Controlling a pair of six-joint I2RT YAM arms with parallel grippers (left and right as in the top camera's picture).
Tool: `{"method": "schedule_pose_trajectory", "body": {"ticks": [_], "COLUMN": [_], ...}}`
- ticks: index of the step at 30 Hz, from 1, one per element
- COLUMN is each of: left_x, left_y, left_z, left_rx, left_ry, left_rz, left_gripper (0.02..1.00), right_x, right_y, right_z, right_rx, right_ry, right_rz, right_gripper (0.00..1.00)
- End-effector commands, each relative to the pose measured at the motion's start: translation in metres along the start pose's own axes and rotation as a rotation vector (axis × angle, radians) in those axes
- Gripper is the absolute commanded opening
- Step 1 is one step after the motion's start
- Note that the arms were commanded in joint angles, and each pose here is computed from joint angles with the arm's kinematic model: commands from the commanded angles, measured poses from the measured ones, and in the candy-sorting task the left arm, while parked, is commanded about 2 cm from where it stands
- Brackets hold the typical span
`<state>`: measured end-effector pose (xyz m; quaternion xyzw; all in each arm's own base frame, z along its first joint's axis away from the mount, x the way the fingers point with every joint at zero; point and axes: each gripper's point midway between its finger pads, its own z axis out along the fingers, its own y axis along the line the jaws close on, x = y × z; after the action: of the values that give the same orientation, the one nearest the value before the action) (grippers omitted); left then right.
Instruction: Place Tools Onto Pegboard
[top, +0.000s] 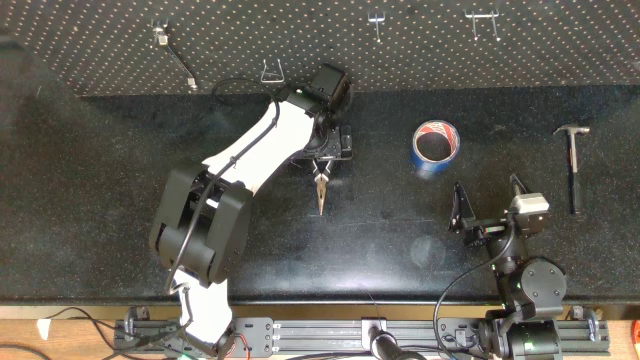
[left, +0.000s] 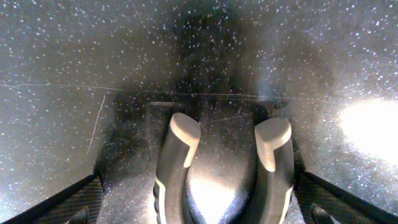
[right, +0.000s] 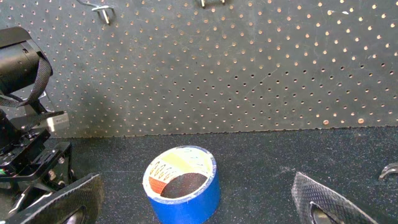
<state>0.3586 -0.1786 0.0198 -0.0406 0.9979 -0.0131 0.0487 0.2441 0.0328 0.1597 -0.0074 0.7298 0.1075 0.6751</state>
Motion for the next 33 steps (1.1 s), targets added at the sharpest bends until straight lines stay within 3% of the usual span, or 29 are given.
{"method": "schedule_pose_trajectory", "body": {"ticks": [1, 3, 14, 15, 16, 17, 20, 23, 24, 25, 28, 33], "left_x": [0.000, 0.002, 0.002, 0.002, 0.001, 0.002, 0.001, 0.008, 0.003, -0.018, -0.085, -0.159], "left_y": [-0.005, -0.007, -0.007, -0.007, -0.007, -0.007, 0.001, 0.071, 0.086, 0.107, 0.083, 0.061], "left_z": [0.006, 0.007, 0.007, 0.007, 0.007, 0.007, -0.065, -0.188, -0.206, -0.244, -0.264, -0.250], "left_rx": [-0.002, 0.000, 0.000, 0.000, -0.001, 0.000, 0.048, 0.072, 0.039, -0.047, 0.005, 0.038], "left_ry": [0.012, 0.016, 0.016, 0.015, 0.015, 0.016, -0.075, -0.289, -0.368, -0.571, -0.810, -0.983], "left_rz": [0.019, 0.026, 0.026, 0.026, 0.027, 0.055, 0.185, 0.043, 0.014, -0.013, 0.001, 0.008], "left_gripper": [0.728, 0.560, 0.498, 0.419, 0.058, 0.027, 0.027, 0.029, 0.029, 0.029, 0.029, 0.027], "right_x": [0.001, 0.001, 0.001, 0.001, 0.001, 0.001, 0.001, 0.001, 0.001, 0.001, 0.001, 0.001], "right_y": [0.002, 0.002, 0.002, 0.002, 0.002, 0.002, 0.002, 0.002, 0.002, 0.002, 0.002, 0.002], "right_z": [0.000, 0.000, 0.000, 0.000, 0.000, 0.000, 0.000, 0.000, 0.000, 0.000, 0.000, 0.000], "right_rx": [-0.007, -0.007, -0.007, -0.007, -0.007, -0.007, -0.007, -0.007, -0.007, -0.007, -0.007, -0.007], "right_ry": [0.000, 0.000, 0.000, 0.000, 0.000, 0.000, 0.000, 0.000, 0.000, 0.000, 0.000, 0.000], "right_rz": [0.010, 0.010, 0.010, 0.010, 0.010, 0.010, 0.010, 0.010, 0.010, 0.010, 0.010, 0.010], "right_gripper": [0.989, 0.989, 0.989, 0.989, 0.989, 0.989, 0.989, 0.989, 0.989, 0.989, 0.989, 0.989]}}
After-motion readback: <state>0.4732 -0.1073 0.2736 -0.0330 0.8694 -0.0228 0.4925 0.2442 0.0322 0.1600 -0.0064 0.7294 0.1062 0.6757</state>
